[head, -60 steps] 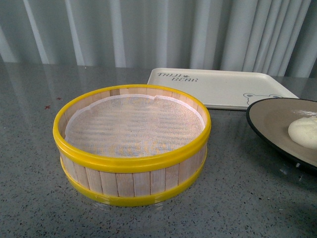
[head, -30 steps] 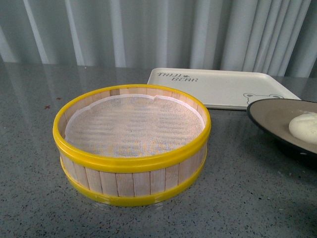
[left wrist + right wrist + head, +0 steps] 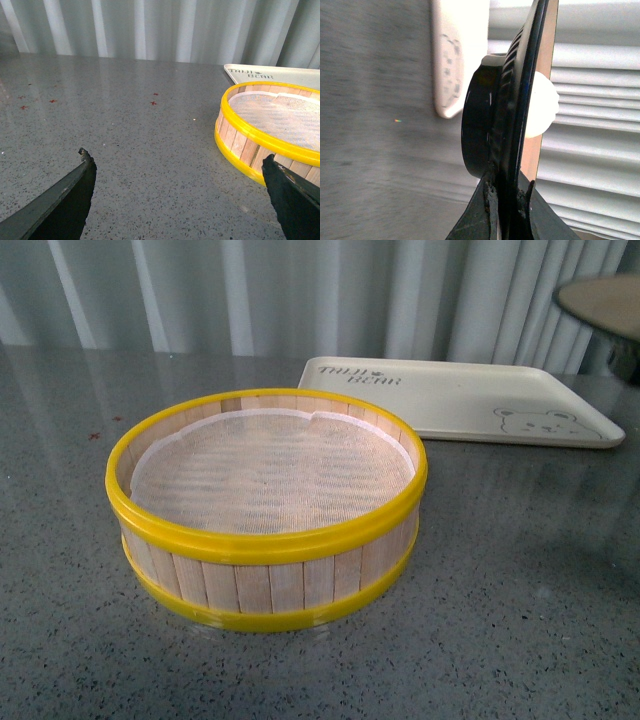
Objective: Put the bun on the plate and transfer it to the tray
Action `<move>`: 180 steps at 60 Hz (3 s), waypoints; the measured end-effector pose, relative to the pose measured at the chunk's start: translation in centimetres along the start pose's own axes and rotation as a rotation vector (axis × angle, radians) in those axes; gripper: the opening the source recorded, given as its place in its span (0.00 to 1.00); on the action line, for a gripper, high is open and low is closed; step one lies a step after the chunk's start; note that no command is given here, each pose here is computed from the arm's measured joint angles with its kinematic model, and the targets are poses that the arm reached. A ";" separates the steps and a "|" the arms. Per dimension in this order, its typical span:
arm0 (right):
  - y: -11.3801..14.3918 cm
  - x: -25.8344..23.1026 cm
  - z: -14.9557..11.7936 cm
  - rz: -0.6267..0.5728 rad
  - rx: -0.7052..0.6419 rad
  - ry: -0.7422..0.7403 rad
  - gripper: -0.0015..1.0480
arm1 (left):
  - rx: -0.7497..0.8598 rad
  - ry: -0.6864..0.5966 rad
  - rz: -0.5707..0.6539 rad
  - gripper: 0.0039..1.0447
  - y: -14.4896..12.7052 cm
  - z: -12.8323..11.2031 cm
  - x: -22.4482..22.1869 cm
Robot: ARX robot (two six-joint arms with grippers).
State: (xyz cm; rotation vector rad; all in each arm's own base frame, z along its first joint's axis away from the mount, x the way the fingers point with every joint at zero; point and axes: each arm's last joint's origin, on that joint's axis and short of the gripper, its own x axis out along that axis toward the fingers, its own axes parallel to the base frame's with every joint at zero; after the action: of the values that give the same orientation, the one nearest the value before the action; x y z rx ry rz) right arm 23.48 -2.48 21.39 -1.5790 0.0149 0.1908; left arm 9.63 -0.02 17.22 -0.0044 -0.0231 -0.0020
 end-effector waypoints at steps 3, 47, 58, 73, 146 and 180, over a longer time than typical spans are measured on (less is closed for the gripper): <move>-1.2 1.6 -0.3 -0.017 -0.007 0.002 0.02 | 0.000 0.000 0.000 0.94 0.0 0.0 0.0; -0.1 15.9 0.5 0.171 -0.099 -0.150 0.02 | 0.000 0.000 0.000 0.94 0.0 0.0 0.0; 0.4 17.7 1.1 0.158 -0.098 -0.163 0.02 | 0.000 0.000 0.000 0.94 0.0 0.0 0.0; 0.6 18.9 1.7 0.159 -0.046 -0.198 0.02 | 0.000 0.000 0.000 0.94 0.0 0.0 0.0; -7.0 6.5 0.5 0.016 0.922 0.072 0.92 | 0.000 0.000 0.000 0.94 0.0 0.0 0.0; -1.2 -1.2 2.5 -0.188 1.562 -0.006 0.22 | 0.000 0.000 0.000 0.94 0.0 0.0 0.0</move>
State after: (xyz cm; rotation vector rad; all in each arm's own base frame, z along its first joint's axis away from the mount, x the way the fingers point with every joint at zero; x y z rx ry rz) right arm 22.14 -0.09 22.72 -0.0181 0.0067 -0.0030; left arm 9.62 -0.02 17.22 -0.0044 -0.0235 -0.0020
